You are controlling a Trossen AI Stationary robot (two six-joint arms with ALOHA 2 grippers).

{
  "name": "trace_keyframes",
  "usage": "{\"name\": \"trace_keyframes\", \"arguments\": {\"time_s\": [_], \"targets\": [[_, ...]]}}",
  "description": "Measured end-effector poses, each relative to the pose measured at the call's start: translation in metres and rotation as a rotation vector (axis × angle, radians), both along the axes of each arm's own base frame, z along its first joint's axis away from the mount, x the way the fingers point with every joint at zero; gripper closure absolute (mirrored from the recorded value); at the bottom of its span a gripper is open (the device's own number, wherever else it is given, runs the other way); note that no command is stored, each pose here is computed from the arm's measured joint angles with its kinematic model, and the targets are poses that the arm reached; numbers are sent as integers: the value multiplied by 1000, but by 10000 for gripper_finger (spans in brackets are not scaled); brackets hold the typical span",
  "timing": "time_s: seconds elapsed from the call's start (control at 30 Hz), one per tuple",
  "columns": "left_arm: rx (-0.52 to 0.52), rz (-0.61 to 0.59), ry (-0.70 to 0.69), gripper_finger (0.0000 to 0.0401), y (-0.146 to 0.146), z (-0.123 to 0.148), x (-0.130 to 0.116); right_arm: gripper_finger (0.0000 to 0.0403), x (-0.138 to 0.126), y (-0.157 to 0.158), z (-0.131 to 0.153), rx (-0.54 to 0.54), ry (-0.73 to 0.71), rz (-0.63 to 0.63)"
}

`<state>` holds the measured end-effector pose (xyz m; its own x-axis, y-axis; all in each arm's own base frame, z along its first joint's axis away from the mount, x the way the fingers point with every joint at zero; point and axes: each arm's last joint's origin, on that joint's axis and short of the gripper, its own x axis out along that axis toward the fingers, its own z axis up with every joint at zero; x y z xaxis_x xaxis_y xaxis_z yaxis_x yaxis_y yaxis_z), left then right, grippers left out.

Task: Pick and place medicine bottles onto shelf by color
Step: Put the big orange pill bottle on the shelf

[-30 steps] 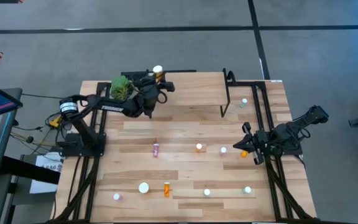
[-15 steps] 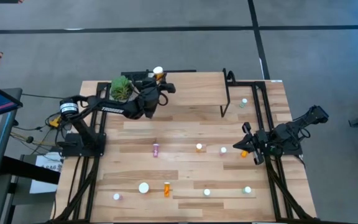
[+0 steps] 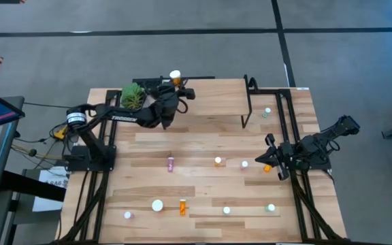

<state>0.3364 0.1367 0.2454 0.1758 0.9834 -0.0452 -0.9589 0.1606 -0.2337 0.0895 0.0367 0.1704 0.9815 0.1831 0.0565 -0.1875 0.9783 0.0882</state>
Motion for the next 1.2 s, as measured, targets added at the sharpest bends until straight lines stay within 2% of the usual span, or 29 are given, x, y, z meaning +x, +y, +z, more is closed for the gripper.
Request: {"name": "trace_keyframes", "arguments": {"time_s": [0.23,0.4,0.93,1.2], "targets": [[-18,43,80,242,10,-27,19,370,0,0,0,0,0,0],[-8,99,128,242,14,-31,26,370,0,0,0,0,0,0],[-44,123,175,241,14,-38,24,370,0,0,0,0,0,0],[-46,121,172,197,14,-38,24,370,0,0,0,0,0,0]]}}
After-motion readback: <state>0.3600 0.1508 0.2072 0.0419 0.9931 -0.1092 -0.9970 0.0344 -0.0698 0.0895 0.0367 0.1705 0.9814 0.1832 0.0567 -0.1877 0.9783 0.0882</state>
